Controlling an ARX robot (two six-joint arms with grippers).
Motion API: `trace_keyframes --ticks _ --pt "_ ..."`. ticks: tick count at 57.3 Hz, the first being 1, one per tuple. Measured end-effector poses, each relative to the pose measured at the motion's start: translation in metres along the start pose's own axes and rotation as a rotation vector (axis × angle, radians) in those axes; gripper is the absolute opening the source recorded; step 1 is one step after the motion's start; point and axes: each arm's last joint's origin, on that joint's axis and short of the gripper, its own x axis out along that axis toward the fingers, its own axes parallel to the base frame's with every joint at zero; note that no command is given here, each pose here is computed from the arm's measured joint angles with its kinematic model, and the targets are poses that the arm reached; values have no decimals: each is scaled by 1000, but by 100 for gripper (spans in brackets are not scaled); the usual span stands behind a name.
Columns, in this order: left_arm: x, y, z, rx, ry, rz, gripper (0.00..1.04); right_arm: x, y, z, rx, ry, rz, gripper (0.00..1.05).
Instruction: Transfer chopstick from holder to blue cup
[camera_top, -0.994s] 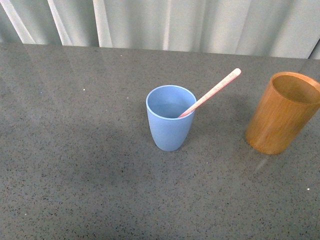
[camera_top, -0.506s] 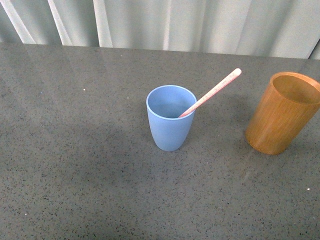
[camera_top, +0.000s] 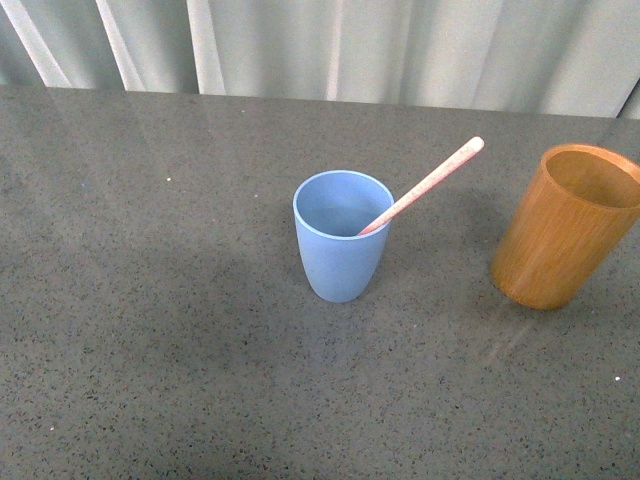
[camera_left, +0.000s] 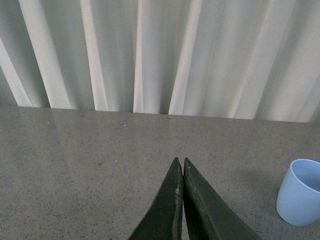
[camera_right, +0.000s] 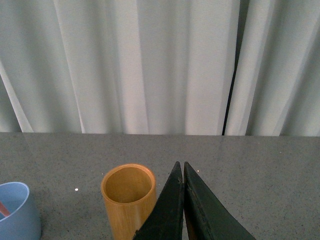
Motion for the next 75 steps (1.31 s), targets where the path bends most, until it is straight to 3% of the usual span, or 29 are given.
trace_keyframes --ticks 55,61,75 --pt "0 0 0 0 -1 0 4 -21 0 -3 0 5 0 1" --pt "0 0 0 0 -1 0 26 -21 0 -3 0 5 0 18" --pt "0 0 0 0 -1 0 68 -21 0 -3 0 5 0 61"
